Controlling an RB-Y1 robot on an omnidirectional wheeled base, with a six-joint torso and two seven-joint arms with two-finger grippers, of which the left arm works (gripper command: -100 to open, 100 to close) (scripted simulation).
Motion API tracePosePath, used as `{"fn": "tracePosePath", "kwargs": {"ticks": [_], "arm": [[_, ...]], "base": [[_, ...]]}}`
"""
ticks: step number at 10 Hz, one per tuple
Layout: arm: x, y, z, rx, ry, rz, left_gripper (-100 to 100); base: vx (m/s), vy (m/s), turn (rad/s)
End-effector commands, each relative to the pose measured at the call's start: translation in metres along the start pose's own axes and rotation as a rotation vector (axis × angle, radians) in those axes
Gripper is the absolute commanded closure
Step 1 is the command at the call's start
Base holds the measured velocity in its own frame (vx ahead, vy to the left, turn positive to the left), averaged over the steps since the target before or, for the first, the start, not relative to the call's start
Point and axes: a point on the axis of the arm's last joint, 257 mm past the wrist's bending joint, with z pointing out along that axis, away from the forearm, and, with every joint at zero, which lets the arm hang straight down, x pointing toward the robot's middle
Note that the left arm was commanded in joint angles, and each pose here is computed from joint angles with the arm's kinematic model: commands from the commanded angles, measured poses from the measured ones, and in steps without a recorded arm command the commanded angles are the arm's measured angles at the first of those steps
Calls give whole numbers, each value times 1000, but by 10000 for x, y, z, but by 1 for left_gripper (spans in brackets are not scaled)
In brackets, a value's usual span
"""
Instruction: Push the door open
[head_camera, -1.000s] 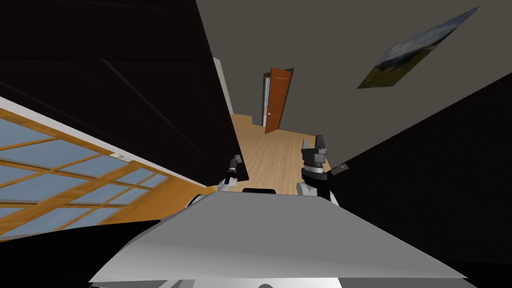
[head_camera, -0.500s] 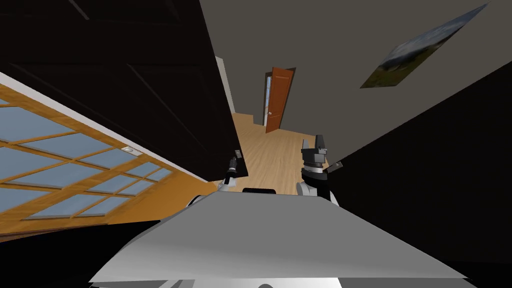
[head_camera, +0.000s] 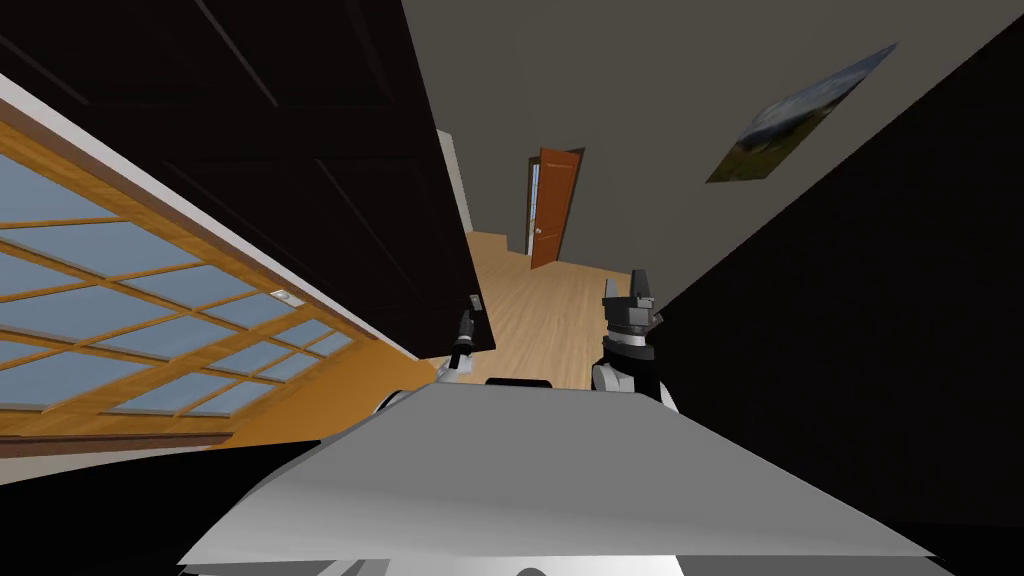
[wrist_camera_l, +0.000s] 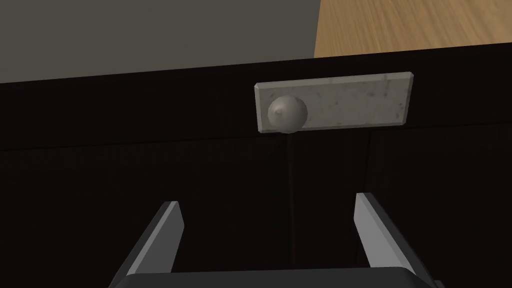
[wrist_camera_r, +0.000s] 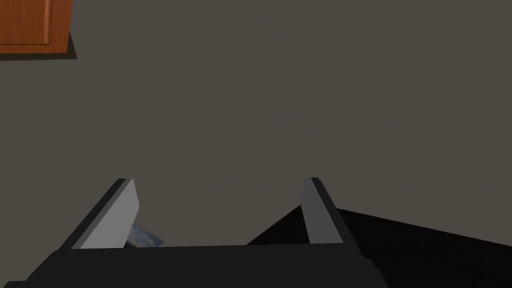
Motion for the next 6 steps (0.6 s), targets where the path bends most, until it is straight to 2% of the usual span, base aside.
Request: {"fn": "tracePosePath", "kwargs": {"ticks": [1,6], "arm": [[-10,-6,-2,3,-2,1,-100],[-79,-10,-35,11,-19,2,-100]], "base": [[181,26,-26],[219,35,-30]]}}
